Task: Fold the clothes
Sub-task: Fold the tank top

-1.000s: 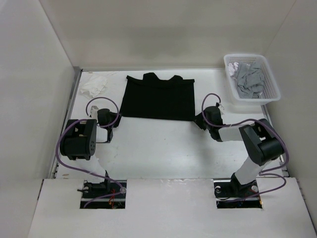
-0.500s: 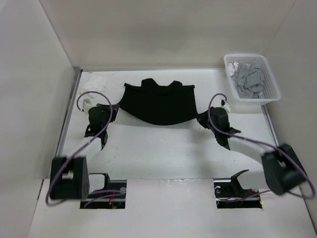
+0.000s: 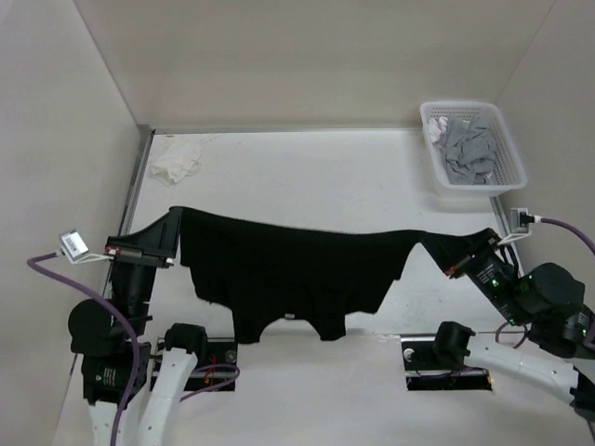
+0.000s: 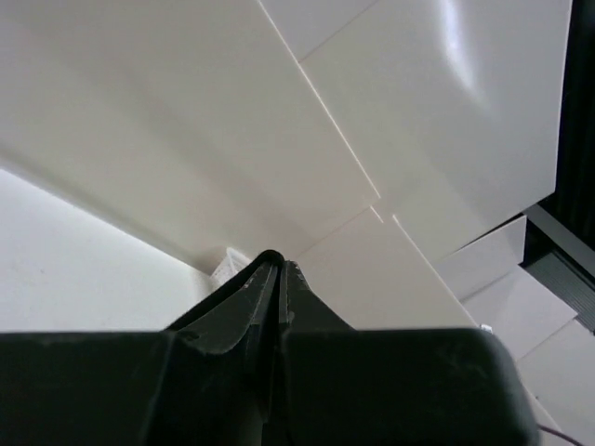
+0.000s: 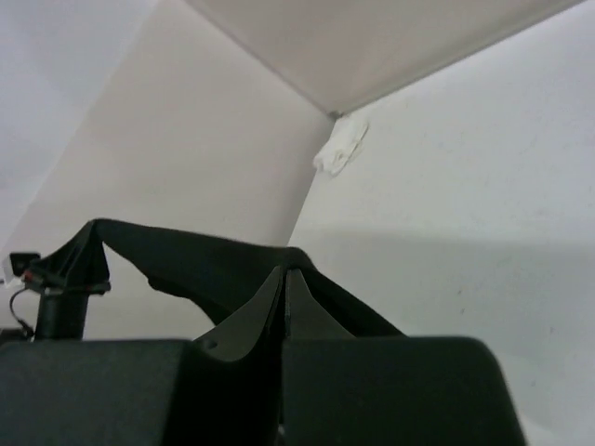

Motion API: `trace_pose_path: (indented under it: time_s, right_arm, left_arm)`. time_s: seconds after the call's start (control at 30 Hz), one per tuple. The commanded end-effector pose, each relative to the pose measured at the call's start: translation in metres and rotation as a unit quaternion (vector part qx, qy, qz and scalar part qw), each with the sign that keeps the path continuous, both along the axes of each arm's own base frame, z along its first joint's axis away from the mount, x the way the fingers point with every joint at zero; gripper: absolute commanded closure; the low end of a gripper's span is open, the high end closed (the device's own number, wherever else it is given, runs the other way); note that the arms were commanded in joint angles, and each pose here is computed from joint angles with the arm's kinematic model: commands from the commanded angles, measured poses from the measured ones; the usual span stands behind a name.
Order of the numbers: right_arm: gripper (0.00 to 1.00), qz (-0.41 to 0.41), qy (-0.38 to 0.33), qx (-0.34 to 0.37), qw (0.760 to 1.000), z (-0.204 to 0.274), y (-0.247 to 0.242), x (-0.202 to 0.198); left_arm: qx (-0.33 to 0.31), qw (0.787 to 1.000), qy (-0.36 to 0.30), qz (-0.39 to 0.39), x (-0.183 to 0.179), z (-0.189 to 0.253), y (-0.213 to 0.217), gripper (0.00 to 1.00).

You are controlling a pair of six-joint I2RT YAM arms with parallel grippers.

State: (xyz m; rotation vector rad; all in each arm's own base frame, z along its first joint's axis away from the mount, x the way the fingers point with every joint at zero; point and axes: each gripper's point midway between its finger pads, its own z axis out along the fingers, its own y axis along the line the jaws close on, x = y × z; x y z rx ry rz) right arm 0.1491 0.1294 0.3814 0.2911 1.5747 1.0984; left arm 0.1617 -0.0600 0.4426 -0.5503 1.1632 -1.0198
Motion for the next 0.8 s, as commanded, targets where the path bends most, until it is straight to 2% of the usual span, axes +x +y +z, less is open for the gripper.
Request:
trace_pose_path:
  time_s: [0.0,0.1,0.2,0.3,0.4,0.63,0.77]
  right_arm:
    - [0.99,-0.012,0.057,-0.087,0.994,-0.044,-0.006,-0.003]
    - [0.98,-0.020,0.061,-0.134,0.989,-0.061,0.016,0.007]
    - [0.97,-0.047,0.064,-0.182,0.980,-0.081,0.036,0.036]
    - [0.98,-0.037,0.075,-0.183,0.980,-0.109,0.058,0.090]
    - [0.98,-0.041,0.121,-0.162,0.978,-0.151,0.054,0.161]
    - [0.98,-0.048,0.173,-0.145,0.973,-0.198,0.053,0.289]
    - [0.98,-0.052,0.191,-0.140,0.970,-0.205,0.046,0.335]
  left_arm:
    - [0.030,0.995,0.095,0.024,-0.002,-0.046,0.008,1.00]
    - [0.039,0.990,0.128,0.040,0.012,-0.071,0.012,1.00]
    - [0.050,0.979,0.188,0.056,0.046,-0.121,0.013,1.00]
    - [0.056,0.962,0.252,0.084,0.090,-0.180,0.020,1.00]
    - [0.043,0.946,0.303,0.102,0.141,-0.223,0.028,1.00]
    - [0.023,0.934,0.333,0.124,0.276,-0.259,0.042,1.00]
    - [0.034,0.934,0.341,0.099,0.335,-0.268,0.029,1.00]
